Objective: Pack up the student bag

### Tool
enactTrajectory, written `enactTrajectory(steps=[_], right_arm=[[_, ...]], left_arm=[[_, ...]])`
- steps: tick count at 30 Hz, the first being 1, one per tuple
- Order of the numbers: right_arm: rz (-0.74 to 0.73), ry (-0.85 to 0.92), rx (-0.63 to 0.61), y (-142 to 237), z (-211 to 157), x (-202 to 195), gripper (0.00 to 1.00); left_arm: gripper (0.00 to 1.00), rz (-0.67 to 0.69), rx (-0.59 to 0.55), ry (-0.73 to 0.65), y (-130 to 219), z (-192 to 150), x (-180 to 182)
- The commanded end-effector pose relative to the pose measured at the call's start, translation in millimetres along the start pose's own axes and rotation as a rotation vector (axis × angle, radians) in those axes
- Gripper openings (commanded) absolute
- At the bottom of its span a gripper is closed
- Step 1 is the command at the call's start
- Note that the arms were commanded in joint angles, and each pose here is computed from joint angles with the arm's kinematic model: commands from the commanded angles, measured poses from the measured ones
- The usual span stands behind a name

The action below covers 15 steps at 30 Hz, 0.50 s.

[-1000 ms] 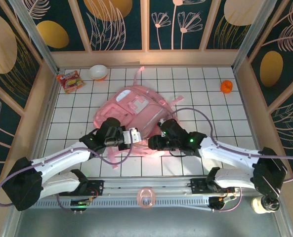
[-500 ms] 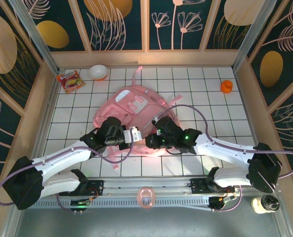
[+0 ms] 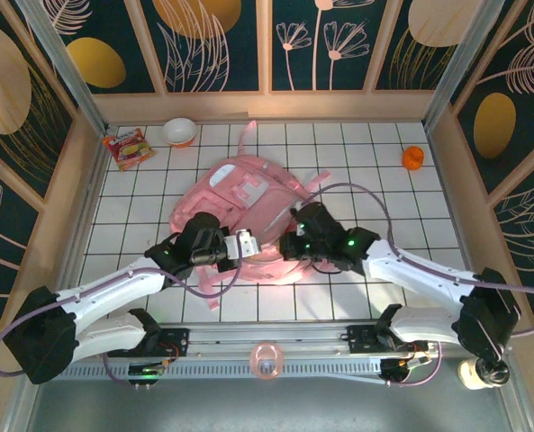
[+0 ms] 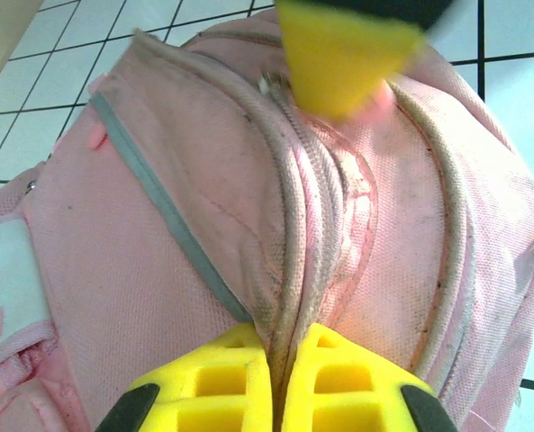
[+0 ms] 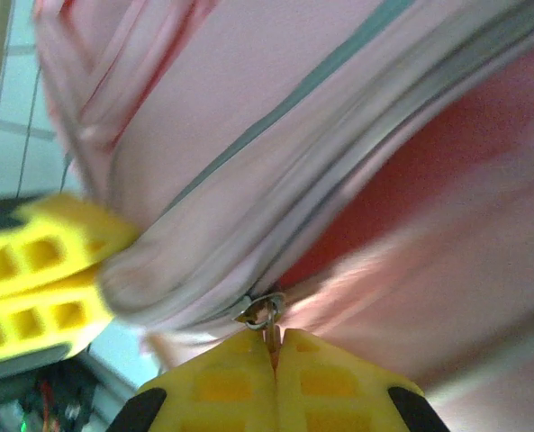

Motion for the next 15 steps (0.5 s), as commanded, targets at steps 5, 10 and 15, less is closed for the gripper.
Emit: enactTrajectory(steps=[5,10,15], right_arm=[[-0.075,-0.066,0.000,7,-10,-28,0.00],[-0.018,-0.070,-0.001,1,-15,-17,0.00],[-0.010,-0.076,0.020,-6,-22,-18,0.00]], left_arm=[[0.21,0.036,-0.048,0.146,15,9,7],[0.69,0.214,-0.127,0.652,35,25,33],[0.83,0.419,-0.076,1.033,54,-17,54]])
Point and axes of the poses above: each hand's point on the last joint's axis, 136 mm out from that joint toward the fingers, its own y axis back along the fingers, its own x axis along the line the jaws close on, z = x × y, the point moved 5 cm from there along y, back along the fingers, and after that the axes turned 11 degrees about y, right-handed, at the moved point
